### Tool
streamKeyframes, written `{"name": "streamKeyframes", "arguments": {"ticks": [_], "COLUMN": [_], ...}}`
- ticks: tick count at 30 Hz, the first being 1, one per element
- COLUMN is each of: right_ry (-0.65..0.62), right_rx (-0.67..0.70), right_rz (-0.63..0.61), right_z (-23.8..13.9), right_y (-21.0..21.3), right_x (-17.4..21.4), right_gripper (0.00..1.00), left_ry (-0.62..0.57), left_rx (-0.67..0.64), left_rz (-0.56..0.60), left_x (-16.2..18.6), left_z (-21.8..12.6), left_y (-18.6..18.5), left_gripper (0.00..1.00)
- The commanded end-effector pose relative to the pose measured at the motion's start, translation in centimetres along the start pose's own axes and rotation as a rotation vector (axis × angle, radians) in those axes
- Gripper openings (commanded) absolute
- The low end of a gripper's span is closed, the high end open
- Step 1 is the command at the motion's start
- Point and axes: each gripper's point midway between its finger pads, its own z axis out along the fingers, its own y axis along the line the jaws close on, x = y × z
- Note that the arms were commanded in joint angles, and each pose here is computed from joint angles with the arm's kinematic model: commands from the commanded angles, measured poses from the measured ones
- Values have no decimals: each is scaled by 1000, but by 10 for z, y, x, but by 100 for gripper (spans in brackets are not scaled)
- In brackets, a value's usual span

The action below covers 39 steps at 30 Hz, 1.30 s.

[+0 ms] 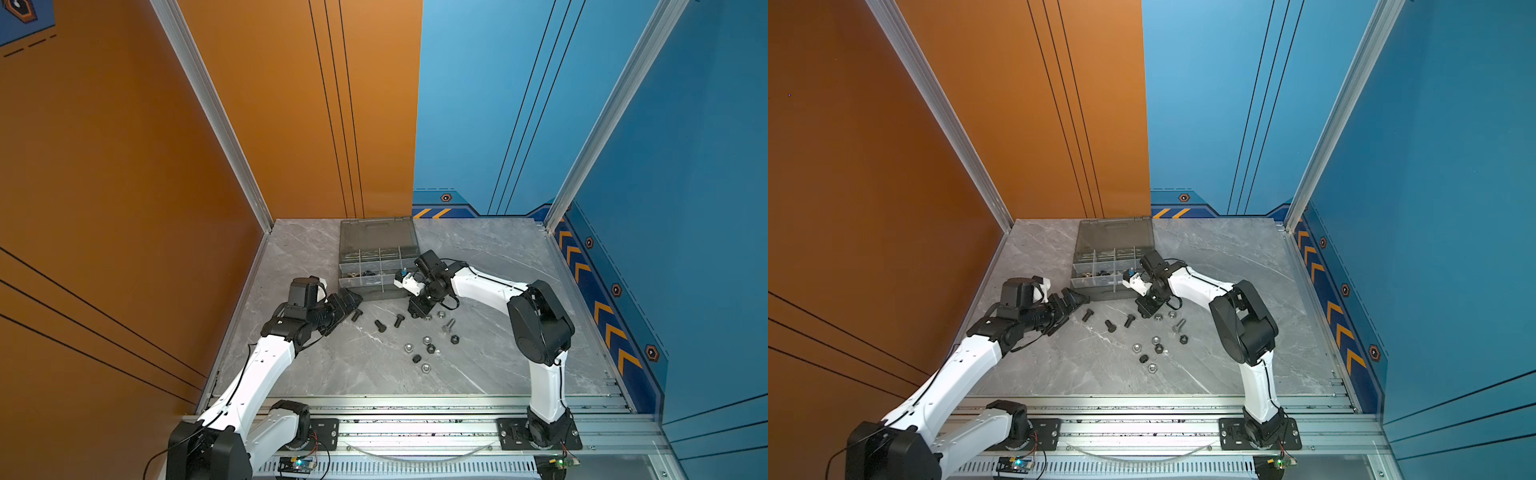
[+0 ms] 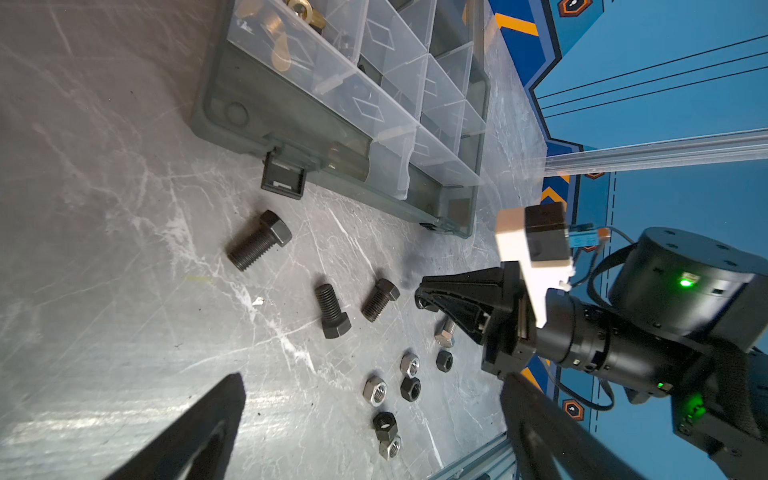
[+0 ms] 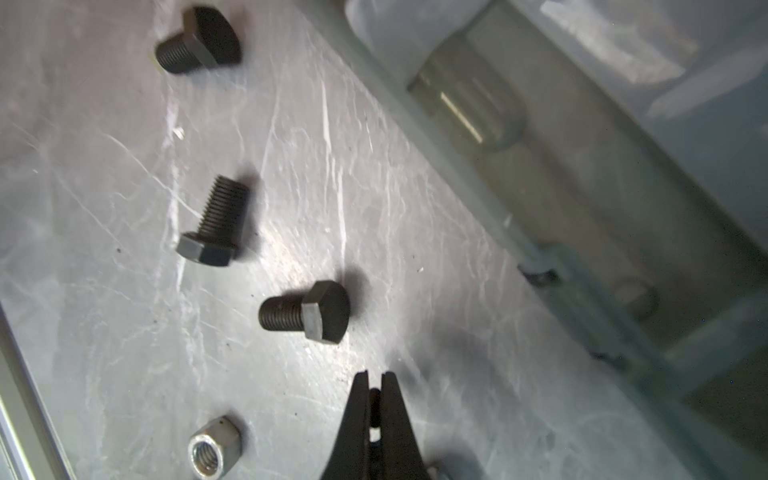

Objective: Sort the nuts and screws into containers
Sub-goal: 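Carry the black wing nut with the right gripper over the box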

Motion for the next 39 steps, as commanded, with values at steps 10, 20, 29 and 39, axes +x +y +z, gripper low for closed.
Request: {"name": "streamKeyframes", "arguments": {"ticks": [10, 20, 29, 39], "right_ry": [-506, -791, -802, -704], "right_rx": [-44, 5, -17, -10], "right_rz": [-14, 147, 225, 204], "right_z": [-76, -63, -10, 22], "right_y": [16, -29, -49, -43], "right_x": [-145, -204, -218, -203], "right_gripper": [0, 0, 0, 0], "left_ry": [3, -2, -3, -4], "left_rx": [8, 13, 11, 1], "left_rz": [11, 13, 5, -5], "left_x": [0, -3, -4, -4], "left_z": [0, -1, 2, 2], "left_y": [-3, -3, 0, 4], "left_gripper": [98, 98, 98, 98]}}
